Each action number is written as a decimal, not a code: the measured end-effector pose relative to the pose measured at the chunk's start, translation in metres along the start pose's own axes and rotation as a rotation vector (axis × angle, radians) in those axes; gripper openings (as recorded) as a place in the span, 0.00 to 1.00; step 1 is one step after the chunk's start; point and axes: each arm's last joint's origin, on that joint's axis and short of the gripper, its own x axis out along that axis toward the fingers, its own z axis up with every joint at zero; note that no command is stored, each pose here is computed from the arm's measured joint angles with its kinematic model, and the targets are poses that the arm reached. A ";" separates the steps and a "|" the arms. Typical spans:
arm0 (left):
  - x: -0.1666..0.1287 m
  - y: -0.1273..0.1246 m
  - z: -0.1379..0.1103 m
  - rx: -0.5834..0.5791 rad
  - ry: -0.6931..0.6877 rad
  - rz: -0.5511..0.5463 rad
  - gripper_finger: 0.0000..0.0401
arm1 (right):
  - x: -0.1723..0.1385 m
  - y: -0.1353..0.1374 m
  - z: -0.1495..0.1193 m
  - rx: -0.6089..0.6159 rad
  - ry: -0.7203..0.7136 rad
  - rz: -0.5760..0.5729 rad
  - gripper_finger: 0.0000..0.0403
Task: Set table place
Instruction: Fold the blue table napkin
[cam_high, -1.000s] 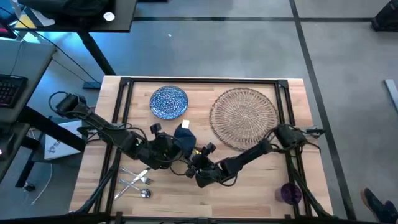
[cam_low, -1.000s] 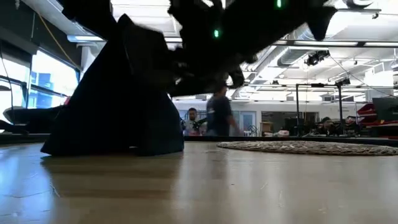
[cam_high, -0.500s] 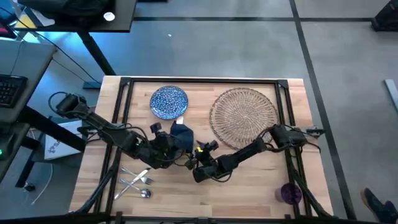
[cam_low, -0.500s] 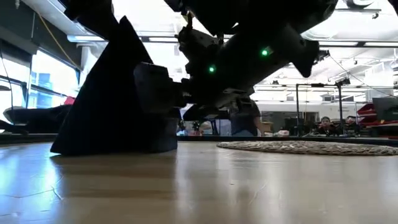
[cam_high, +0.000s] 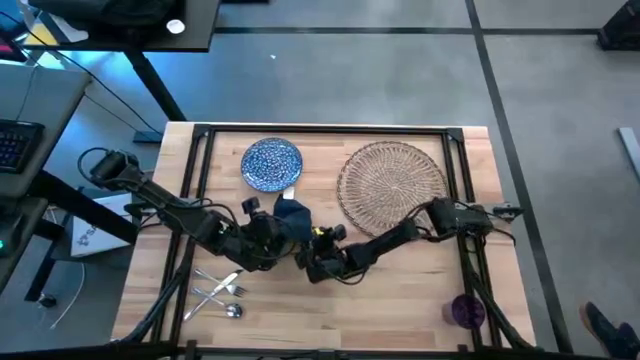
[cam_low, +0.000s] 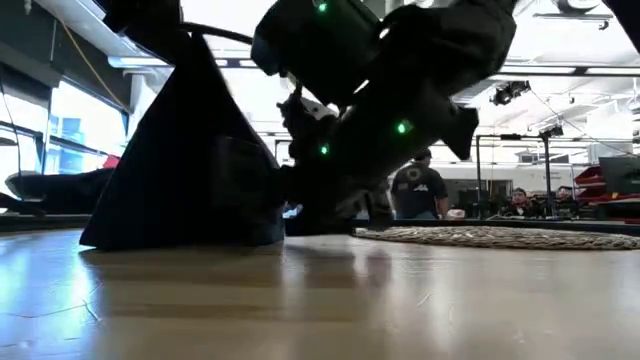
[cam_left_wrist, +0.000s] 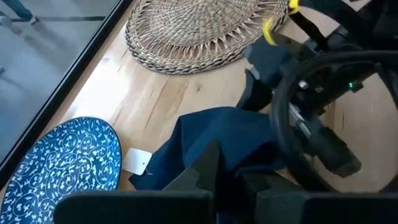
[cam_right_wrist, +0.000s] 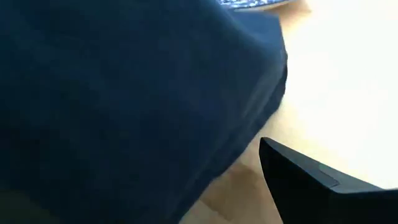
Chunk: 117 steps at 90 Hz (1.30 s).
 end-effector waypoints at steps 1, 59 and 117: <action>0.000 0.000 0.000 0.000 0.000 0.000 0.00 | 0.000 0.000 0.000 -0.001 -0.004 -0.003 0.54; -0.002 -0.001 -0.001 -0.004 0.011 -0.020 0.00 | 0.003 -0.009 0.029 -0.458 0.051 -0.024 0.00; -0.062 -0.012 0.066 0.013 -0.170 -0.252 0.00 | -0.139 -0.047 0.184 -0.806 0.304 0.424 0.00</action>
